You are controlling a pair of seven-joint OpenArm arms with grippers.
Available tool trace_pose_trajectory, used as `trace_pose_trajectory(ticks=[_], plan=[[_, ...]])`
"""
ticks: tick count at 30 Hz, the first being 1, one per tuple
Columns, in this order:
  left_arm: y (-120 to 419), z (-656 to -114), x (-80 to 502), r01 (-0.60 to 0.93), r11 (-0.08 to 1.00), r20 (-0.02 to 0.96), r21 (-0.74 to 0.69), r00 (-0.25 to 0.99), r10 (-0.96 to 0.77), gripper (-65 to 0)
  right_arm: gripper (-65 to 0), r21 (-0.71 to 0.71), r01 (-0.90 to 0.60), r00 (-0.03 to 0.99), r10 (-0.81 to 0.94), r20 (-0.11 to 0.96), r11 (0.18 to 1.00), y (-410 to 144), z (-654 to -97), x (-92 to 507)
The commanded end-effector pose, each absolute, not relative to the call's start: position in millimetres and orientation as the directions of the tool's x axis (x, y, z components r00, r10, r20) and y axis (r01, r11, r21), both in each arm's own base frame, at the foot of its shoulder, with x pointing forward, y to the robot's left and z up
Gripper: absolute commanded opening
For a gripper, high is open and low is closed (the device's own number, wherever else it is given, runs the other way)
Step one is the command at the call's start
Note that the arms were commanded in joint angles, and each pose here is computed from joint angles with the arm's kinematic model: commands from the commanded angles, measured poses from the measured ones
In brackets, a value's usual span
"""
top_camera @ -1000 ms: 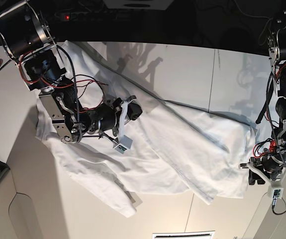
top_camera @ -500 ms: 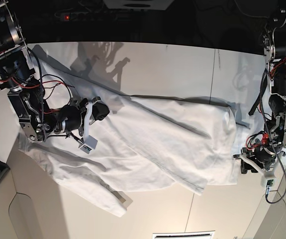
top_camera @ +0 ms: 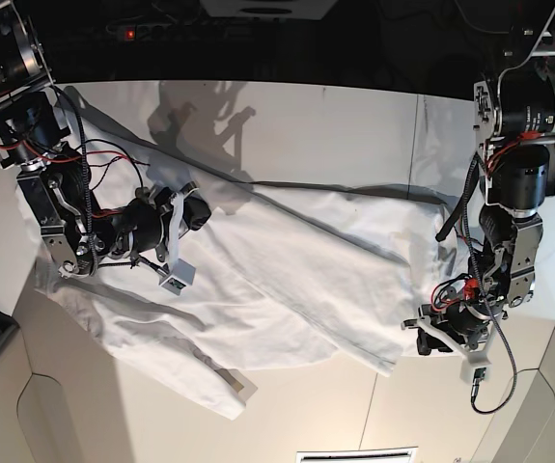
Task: Layout the t-shirt on the table in an organized manner, then fold the t-shirt properly
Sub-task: 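Lower the left gripper onto the shirt hem and grasp it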
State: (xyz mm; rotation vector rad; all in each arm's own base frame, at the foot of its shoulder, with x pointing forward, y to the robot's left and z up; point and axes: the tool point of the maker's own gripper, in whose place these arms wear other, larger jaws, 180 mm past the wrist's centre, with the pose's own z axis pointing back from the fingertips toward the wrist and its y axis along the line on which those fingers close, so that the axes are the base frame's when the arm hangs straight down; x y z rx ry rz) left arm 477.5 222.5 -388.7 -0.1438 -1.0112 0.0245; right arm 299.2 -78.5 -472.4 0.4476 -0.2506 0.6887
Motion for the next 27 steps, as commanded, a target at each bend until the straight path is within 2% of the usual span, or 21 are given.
trace_pose_trajectory(ticks=[1, 6, 13, 19, 27], plan=[[224.6, -363.2, 497.2, 0.059, 0.991, 0.879, -0.119, 0.47, 0.078, -36.5, -65.0, 0.255, -0.669, 0.743, 0.608, 0.28, 0.699, -101.2, -479.3, 293.9], [225.5, -384.9, 499.8, 0.048, 0.996, 0.857, -0.077, 0.513, 0.041, -36.5, -65.0, 0.255, -0.668, 0.743, 0.611, 0.273, 0.699, -102.1, -479.7, 292.9], [229.6, -407.8, 487.8, 0.025, 0.996, 0.83, -0.089, 0.555, 0.06, -36.5, -65.0, 0.255, -0.668, 0.743, 0.611, 0.274, 0.699, -101.8, -479.6, 293.0], [207.5, -409.2, 484.2, 0.098, 0.978, 0.813, -0.184, 0.574, 0.095, -36.6, -65.0, 0.255, -0.668, 0.744, 0.61, 0.273, 0.699, -101.8, -479.6, 293.0], [190.2, -411.9, 483.9, 0.12, 0.97, 0.805, -0.211, 0.584, 0.103, -36.7, -65.0, 0.254, -0.667, 0.744, 0.609, 0.273, 0.701, -101.9, -479.6, 293.3]])
